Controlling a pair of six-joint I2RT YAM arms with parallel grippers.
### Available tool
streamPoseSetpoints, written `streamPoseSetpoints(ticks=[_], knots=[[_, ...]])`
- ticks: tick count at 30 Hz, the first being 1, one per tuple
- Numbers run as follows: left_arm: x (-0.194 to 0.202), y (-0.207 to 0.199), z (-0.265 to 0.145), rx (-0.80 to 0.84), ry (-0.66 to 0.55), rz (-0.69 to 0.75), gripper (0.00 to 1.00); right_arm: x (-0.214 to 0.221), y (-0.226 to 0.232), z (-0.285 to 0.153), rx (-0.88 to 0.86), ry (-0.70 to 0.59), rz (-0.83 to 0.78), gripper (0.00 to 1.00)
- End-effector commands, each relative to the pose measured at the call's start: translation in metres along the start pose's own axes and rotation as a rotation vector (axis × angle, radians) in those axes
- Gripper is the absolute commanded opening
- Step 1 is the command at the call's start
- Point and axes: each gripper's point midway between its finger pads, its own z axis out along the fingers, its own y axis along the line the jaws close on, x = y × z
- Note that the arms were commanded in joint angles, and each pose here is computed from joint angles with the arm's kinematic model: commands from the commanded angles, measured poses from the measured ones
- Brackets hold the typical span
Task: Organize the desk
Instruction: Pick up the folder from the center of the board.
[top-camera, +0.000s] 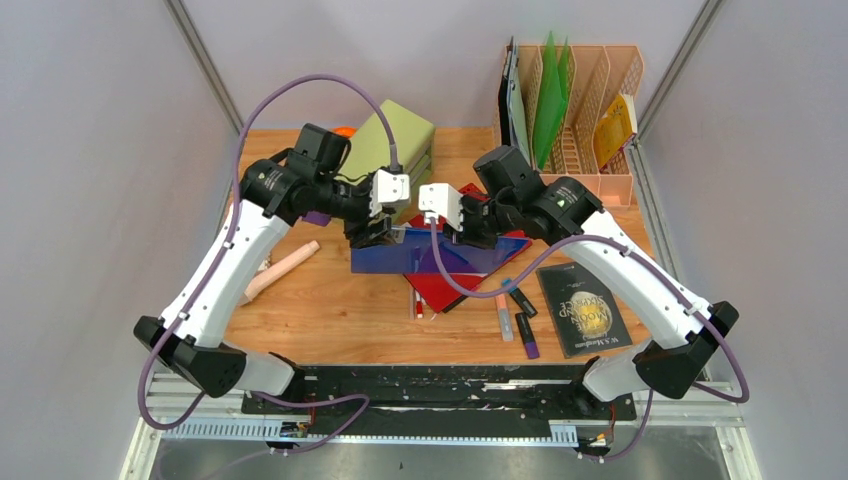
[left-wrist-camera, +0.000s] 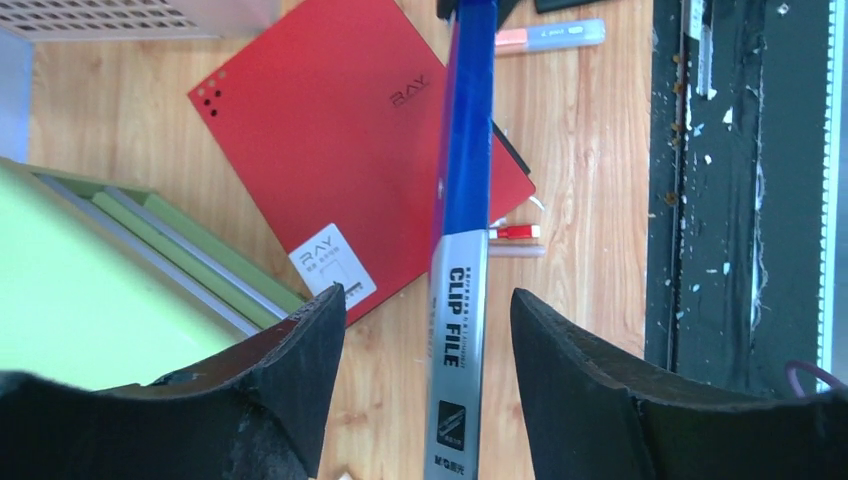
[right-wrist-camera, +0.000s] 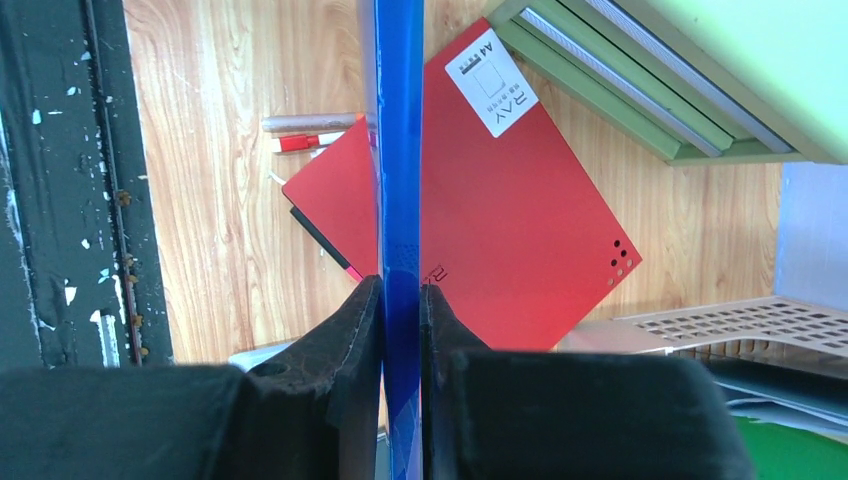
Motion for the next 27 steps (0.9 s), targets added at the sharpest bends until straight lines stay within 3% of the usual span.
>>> streamPoseSetpoints(ticks=[1,6,10,12,14,15,17,21,23,27], knots=[[0.003,-0.010,0.003,0.036,-0.002,0.005,0.66,-0.026,-0.020,-0.012,0.100,-0.092,-0.037,0.00],[0.008,-0.014,0.008,0.056,-0.005,-0.013,0.46,-0.028,-0.022,-0.013,0.115,-0.103,-0.012,0.00],[0.012,-0.017,0.011,0.071,0.000,-0.028,0.22,-0.029,-0.026,-0.014,0.139,-0.109,0.016,0.00],[0.012,-0.017,0.011,0.067,0.000,-0.035,0.05,-0.029,-0.032,-0.014,0.165,-0.109,0.043,0.00],[0.011,-0.012,0.011,0.041,0.000,-0.049,0.00,-0.028,-0.040,-0.013,0.201,-0.103,0.074,0.03],[0.009,-0.011,0.009,0.023,-0.003,-0.070,0.00,-0.028,-0.044,-0.013,0.223,-0.101,0.096,0.12],[0.003,0.002,0.004,-0.056,-0.014,-0.082,0.00,-0.031,-0.057,-0.019,0.281,-0.112,0.129,0.39],[-0.014,0.031,-0.014,-0.238,-0.041,-0.070,0.00,-0.045,-0.089,-0.049,0.410,-0.184,0.223,0.78],[-0.025,0.046,-0.025,-0.329,-0.066,-0.060,0.00,-0.051,-0.108,-0.070,0.474,-0.236,0.290,0.86],[-0.041,0.067,-0.044,-0.460,-0.103,-0.079,0.00,-0.055,-0.143,-0.117,0.580,-0.363,0.469,0.89]])
